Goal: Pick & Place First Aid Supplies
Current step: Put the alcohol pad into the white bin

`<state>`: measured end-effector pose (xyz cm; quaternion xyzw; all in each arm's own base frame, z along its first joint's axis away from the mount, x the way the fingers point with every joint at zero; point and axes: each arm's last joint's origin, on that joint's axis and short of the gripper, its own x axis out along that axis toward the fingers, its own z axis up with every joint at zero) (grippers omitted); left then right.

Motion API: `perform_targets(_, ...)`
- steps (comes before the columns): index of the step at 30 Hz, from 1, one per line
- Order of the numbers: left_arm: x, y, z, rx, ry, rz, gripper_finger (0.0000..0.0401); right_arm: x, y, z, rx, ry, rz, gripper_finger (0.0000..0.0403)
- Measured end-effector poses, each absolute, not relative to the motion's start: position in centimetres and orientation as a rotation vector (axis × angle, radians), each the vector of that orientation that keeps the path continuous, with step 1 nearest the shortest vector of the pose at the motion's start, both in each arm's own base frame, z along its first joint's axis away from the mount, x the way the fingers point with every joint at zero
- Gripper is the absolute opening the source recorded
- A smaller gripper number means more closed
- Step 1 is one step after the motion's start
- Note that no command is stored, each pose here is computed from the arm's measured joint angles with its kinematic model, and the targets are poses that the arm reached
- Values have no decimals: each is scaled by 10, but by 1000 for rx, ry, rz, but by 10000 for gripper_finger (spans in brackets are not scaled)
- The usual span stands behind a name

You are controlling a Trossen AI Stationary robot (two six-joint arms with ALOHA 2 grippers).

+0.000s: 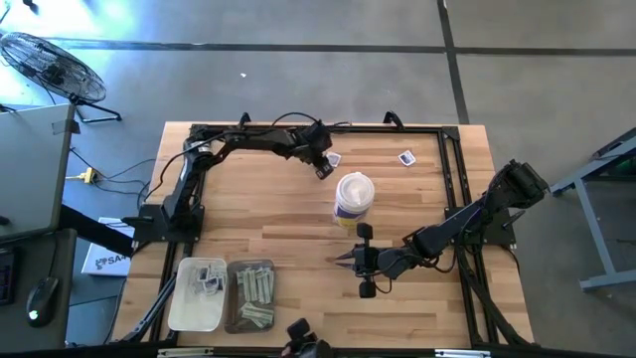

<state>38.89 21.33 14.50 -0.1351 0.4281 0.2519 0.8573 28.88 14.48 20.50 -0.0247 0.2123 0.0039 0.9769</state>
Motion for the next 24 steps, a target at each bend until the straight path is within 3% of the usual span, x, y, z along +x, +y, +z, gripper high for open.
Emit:
perform_targets(14, 389, 215, 140, -260, 924, 483, 159, 289, 145, 205, -51, 427, 4, 46)
perform_targets(24, 378, 210, 136, -307, 1058, 560, 159, 289, 145, 205, -63, 427, 5, 47)
